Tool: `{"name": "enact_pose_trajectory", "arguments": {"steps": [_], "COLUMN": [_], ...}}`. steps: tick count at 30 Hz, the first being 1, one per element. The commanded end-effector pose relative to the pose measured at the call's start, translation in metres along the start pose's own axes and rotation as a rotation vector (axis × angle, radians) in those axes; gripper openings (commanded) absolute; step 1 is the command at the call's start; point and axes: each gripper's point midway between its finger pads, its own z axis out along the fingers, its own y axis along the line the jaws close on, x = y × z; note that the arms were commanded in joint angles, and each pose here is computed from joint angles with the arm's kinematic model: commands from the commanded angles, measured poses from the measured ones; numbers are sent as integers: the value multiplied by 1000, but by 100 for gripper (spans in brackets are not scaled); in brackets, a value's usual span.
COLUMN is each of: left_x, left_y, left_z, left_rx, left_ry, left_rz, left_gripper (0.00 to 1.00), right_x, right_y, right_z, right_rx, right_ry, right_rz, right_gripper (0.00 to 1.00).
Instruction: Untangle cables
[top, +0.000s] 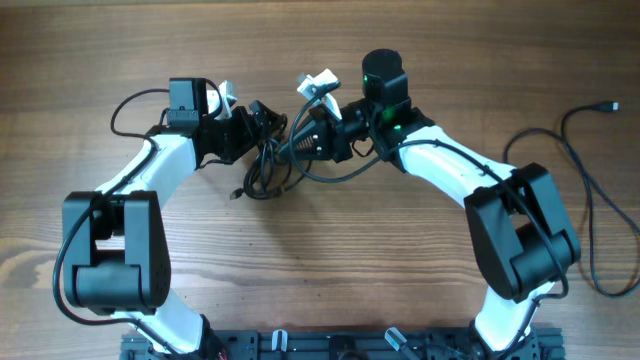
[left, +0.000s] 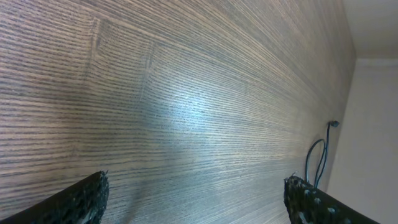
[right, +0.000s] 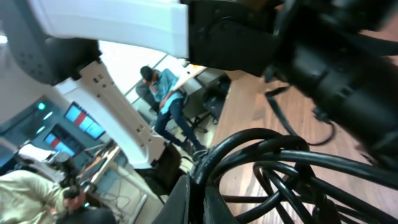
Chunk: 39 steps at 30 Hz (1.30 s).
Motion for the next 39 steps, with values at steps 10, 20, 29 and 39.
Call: {"name": "enact_pose_trajectory", "arguments": {"steps": [10, 20, 29, 39], "left_x": [-34, -9, 18, 47], "left_y": [52, -16, -32, -58], "left_z": [-38, -46, -35, 0], "left_rx": [-143, 283, 338, 316], "left_ry": [-121, -21, 40, 115], "left_rz": [-112, 527, 695, 793], "left_gripper": [98, 89, 99, 95], "right_x": [0, -3, -7, -6], "right_y": [14, 11, 6, 7], "right_z": [-5, -14, -33, -29], "right_rx": [-64, -46, -15, -22], "right_ry": [35, 21, -11, -4], "right_rz": [85, 155, 177, 179], "right_gripper": [5, 5, 5, 5]}}
